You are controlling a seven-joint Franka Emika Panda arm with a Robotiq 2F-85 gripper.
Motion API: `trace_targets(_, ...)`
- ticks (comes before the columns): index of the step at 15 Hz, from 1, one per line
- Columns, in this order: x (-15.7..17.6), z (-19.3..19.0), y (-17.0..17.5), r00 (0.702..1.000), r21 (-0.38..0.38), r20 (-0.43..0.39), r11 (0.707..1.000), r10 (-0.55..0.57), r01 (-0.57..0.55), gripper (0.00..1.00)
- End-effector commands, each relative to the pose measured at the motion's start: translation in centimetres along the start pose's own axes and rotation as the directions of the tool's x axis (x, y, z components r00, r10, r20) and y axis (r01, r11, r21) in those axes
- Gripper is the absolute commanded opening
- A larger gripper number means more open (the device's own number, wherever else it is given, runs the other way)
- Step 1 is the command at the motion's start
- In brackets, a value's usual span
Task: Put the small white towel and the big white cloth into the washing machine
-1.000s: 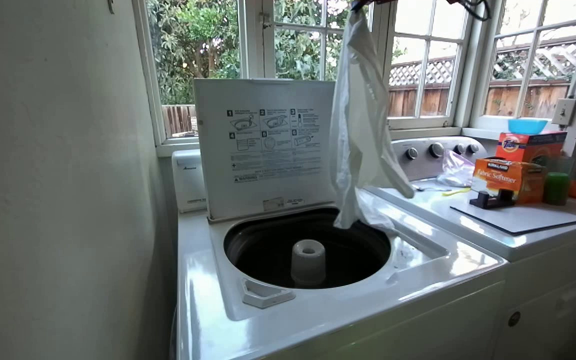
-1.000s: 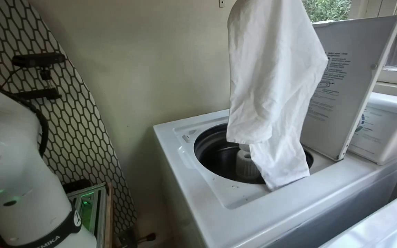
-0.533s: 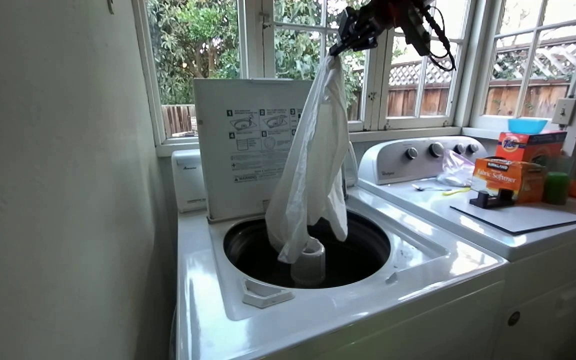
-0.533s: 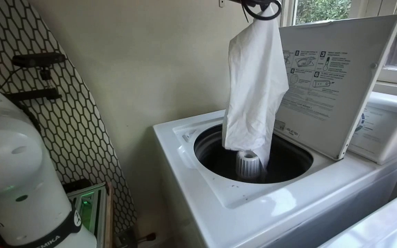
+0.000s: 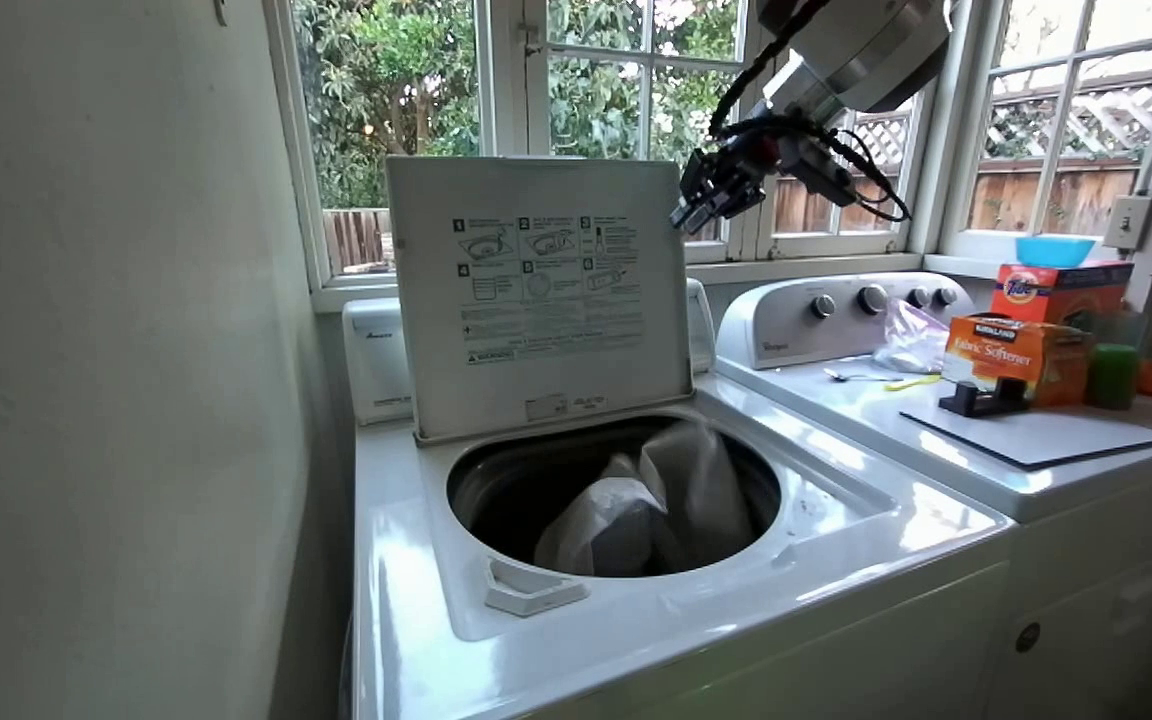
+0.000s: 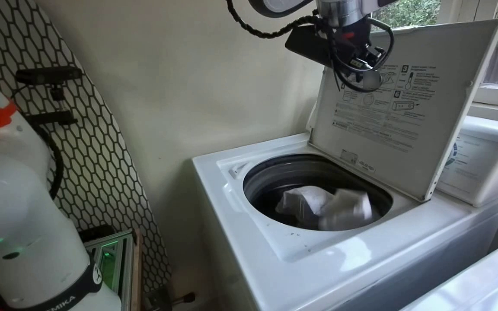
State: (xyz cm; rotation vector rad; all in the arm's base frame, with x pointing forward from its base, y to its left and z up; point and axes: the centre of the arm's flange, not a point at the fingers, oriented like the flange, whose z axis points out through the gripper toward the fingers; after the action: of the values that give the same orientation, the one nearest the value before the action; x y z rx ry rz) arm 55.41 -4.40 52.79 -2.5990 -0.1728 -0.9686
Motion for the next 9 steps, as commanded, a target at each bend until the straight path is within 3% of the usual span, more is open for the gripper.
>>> trace_targets(1,0.5,-1.8,-2.0,0.996,0.029,0.079,0.999,-0.028,0.026,0.65)
trace_targets(6,0.8,-7.1,-4.4,0.98,-0.016,0.198,1.0,0.011,-0.008,1.0)
trace_targets(9,-0.4,-10.3,-4.3,0.941,0.014,0.334,0.997,0.061,-0.07,1.0)
